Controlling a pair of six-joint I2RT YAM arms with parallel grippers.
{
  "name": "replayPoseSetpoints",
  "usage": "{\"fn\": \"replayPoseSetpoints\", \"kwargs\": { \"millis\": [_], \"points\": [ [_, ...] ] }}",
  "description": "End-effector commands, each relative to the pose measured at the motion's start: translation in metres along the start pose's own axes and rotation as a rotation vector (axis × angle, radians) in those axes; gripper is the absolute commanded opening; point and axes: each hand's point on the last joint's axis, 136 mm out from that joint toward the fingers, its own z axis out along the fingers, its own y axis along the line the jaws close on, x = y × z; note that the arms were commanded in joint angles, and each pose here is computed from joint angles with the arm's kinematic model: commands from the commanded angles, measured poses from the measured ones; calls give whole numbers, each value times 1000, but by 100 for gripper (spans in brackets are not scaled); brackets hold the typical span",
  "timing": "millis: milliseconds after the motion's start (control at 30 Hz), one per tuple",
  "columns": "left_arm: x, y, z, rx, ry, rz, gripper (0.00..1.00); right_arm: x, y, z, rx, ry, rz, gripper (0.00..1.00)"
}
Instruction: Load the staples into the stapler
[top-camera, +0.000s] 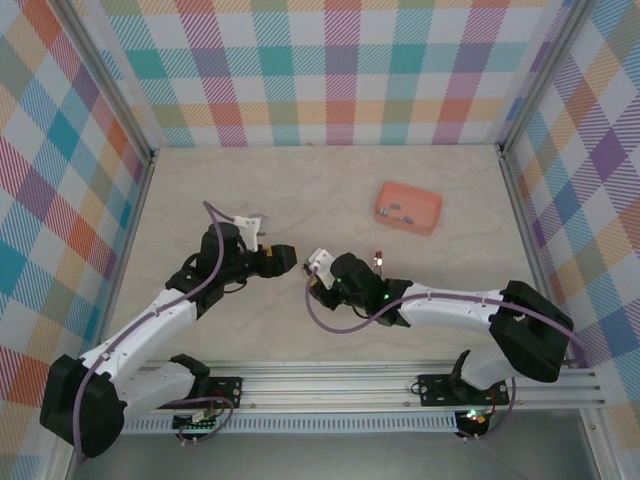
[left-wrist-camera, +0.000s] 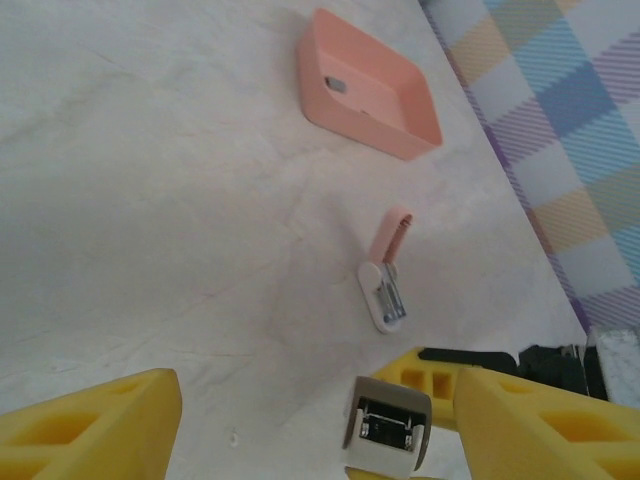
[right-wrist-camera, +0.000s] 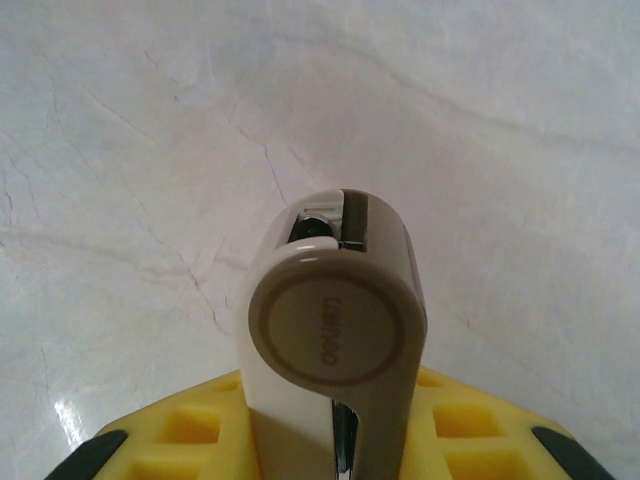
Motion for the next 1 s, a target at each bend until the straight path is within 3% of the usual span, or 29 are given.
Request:
{"fn": "replayPoseSetpoints", "kwargs": {
  "millis": [0,433,600,733,833,967],
  "points": [
    [-1,-29,4,108,41,95,71,-42,5,-8,-17,-170,-48,28],
    [10,-37,18,131,88,108,57,-49,-7,-9,44,-202,-8,29],
    [12,-42,21,158,102,110,41,-54,-8,-9,50,-215,2,29],
    [11,-46,20,178,101,123,23,-53,-8,-8,53,-209,5,30],
    [10,-47,16,176,92,171,8,-50,-9,-11,58,-200,6,38],
    [7,-45,11,156,72,270,2,-42,-9,-20,41,-179,-18,53]
  ]
}}
